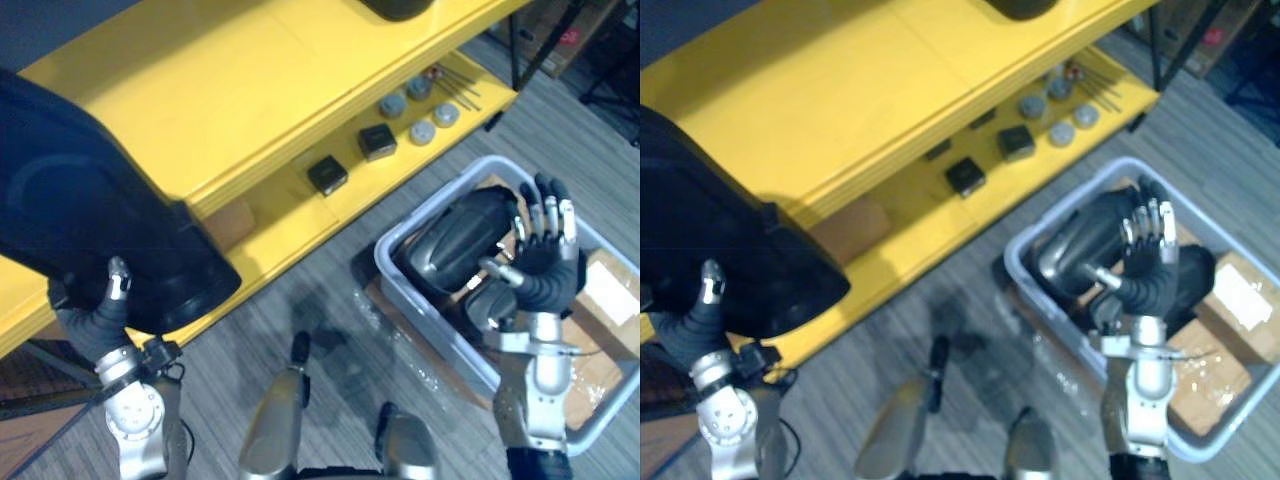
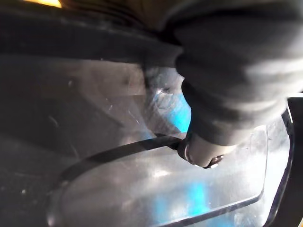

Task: Walk over and take plastic housings, then place them on the shelf

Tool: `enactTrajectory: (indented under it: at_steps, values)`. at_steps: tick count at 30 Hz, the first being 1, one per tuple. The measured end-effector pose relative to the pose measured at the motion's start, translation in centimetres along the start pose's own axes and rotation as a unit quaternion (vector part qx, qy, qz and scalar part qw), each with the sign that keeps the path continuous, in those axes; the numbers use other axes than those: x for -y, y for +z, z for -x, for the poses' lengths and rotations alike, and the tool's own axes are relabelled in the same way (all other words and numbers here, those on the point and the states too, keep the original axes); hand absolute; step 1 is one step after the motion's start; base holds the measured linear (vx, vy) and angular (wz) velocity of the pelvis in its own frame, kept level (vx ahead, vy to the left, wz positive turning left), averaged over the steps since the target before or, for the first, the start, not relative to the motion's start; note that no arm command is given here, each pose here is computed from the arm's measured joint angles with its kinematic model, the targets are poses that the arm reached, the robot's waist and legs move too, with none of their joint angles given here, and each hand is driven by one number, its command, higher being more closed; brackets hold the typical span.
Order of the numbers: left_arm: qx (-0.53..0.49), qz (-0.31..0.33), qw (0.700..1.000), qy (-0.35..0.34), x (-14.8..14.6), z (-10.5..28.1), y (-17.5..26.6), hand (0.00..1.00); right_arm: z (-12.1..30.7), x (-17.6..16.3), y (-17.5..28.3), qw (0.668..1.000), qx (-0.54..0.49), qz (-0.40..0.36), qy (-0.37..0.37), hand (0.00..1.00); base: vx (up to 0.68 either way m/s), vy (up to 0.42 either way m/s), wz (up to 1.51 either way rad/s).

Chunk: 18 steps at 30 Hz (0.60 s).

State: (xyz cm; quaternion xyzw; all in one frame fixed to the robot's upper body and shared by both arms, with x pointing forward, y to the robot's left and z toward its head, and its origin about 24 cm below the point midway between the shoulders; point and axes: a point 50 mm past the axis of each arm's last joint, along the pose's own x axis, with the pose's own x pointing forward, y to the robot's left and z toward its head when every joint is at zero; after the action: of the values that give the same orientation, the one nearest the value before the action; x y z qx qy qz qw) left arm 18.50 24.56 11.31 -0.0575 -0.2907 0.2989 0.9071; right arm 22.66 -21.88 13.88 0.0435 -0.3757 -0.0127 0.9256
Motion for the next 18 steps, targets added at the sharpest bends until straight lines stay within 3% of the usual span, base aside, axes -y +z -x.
enactTrajectory:
  at_steps: [8,12,18]
  values:
    - [-0.001,-0.037,0.999,0.003,-1.2,0.3,0.0,1.00,-0.1,0.3,0.3,1.000,0.016,-0.008,-0.010,0.00,0.15,0.085,0.06]
    - [0.039,-0.057,0.997,-0.035,-0.5,-0.3,1.5,1.00,0.0,-0.3,0.1,1.000,0.016,-0.024,-0.011,0.00,0.34,0.059,0.66]
    - [0.047,-0.017,0.998,-0.049,1.3,-0.4,1.6,1.00,-0.8,-2.7,-0.4,0.997,0.008,-0.059,0.055,0.00,0.32,-0.081,0.54]
